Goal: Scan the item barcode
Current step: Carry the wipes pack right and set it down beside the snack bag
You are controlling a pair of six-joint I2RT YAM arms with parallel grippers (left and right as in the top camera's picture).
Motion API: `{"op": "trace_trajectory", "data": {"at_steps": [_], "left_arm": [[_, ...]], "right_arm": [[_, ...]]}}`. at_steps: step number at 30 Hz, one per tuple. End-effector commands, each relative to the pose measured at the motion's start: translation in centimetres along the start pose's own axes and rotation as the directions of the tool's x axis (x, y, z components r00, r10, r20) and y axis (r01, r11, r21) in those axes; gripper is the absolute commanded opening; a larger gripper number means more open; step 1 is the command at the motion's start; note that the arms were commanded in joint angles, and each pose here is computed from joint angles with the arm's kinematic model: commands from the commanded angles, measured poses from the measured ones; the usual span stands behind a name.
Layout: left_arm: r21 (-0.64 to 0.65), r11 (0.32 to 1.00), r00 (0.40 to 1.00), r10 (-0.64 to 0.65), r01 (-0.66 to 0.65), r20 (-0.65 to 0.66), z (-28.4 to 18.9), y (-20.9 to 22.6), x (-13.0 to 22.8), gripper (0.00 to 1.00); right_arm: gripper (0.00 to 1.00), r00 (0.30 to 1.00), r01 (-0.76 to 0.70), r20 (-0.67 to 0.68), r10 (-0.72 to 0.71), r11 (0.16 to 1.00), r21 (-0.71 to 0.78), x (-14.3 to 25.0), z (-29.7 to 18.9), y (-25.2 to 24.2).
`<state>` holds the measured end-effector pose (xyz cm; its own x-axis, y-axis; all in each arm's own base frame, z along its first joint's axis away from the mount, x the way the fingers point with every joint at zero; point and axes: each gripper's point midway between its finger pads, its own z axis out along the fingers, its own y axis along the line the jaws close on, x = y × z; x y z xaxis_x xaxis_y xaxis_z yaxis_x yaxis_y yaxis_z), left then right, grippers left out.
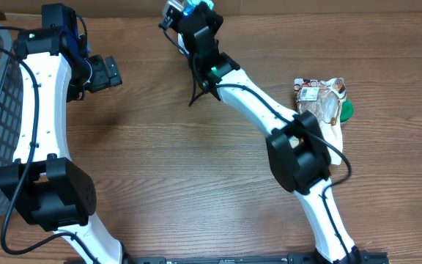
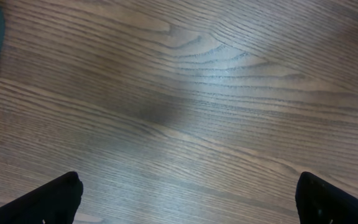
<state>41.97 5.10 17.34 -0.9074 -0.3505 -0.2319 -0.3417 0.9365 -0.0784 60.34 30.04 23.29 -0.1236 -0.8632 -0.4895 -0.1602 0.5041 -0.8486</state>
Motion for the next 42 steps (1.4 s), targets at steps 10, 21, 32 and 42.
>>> {"op": "trace_trajectory", "data": {"at_steps": [10, 21, 32, 42], "left_arm": [[0.001, 1.0, 0.999, 0.027, -0.027, 0.021, -0.5, -0.4, -0.4, 1.0], [0.001, 1.0, 0.999, 0.027, -0.027, 0.021, -0.5, -0.4, -0.4, 1.0], [0.001, 1.0, 0.999, 0.027, -0.027, 0.021, -0.5, -0.4, -0.4, 1.0], [0.001, 1.0, 0.999, 0.027, -0.027, 0.021, -0.5, -0.4, -0.4, 1.0]], "right_arm": [[0.04, 0.701, -0.683, -0.531, 0.475, 0.661, -0.311, 4.2, -16.1, -0.4], [0.04, 0.002, -0.694, -0.941, 0.338, 0.678, 0.242, 26.2, -21.6, 0.9], [0.81, -0.325, -0.573, -0.863, 0.387, 0.645, 0.505, 35.3, -23.6, -1.1], [0.97, -0.284, -0.611, -0.856, 0.433, 0.606, 0.51, 34.5, -23.9, -3.3]]}}
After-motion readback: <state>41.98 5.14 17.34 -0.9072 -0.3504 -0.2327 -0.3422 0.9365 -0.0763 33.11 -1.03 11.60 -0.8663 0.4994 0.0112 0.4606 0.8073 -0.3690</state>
